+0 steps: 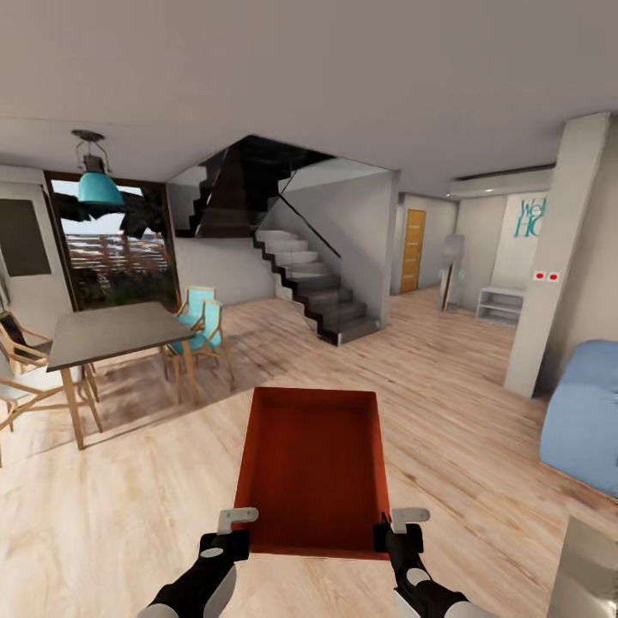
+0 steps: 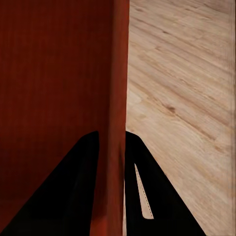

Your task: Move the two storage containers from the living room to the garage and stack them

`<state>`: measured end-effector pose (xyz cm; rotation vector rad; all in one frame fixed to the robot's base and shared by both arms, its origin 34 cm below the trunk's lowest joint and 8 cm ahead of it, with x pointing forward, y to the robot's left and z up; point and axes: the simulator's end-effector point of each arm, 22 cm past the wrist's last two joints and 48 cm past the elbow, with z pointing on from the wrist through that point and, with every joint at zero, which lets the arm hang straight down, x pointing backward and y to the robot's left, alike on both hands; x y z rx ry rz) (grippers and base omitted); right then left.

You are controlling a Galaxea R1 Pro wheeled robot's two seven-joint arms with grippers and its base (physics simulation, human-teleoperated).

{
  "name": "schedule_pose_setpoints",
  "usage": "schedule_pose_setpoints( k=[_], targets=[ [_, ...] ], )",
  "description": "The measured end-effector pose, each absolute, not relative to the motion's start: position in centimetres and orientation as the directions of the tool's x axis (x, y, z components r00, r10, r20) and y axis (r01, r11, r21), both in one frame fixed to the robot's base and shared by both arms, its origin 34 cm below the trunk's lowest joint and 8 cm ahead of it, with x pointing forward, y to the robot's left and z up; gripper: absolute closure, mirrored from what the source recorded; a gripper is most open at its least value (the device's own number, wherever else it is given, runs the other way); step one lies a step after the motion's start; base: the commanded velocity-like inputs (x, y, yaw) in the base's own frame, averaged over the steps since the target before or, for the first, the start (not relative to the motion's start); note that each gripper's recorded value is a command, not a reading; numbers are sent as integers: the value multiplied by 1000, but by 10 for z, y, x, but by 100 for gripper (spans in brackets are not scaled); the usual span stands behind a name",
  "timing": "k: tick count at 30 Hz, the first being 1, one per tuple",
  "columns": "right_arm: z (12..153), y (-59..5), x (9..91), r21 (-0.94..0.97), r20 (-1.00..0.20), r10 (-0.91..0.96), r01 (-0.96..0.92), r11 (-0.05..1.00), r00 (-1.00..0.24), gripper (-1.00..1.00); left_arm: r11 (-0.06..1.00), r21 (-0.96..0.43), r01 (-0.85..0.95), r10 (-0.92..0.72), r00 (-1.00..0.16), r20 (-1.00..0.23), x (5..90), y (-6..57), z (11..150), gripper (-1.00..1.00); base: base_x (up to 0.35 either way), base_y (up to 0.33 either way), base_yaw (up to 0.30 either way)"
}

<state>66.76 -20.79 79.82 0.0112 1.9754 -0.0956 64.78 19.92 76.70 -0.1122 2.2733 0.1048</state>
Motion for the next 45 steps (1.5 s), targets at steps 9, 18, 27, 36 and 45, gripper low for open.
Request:
schedule_pose_setpoints(
  k=[9,18,27,36,45],
  targets=[
    [798,-208,668,-62,-918,-37,52,997,-396,100,992,38,-116,-46,-646,-762,648,199,767,100,321,118,-286],
    [798,-208,668,-62,-918,-37,52,997,-396,100,992,38,-116,-46,-646,-762,648,199,767,100,321,118,-286],
    [798,-208,668,-62,-918,-37,52,997,-396,100,993,38,-116,-46,-646,-762,648,199,767,100,321,118,-286],
    [798,-208,668,-62,-918,-36,52,997,-396,100,993,38,-116,-46,-646,-762,648,199,767,100,321,118,-286],
    [798,-208,667,-61,-917,-35,53,997,-396,100,993,39,-116,-46,-646,-762,648,199,767,100,321,118,-169]
  ],
)
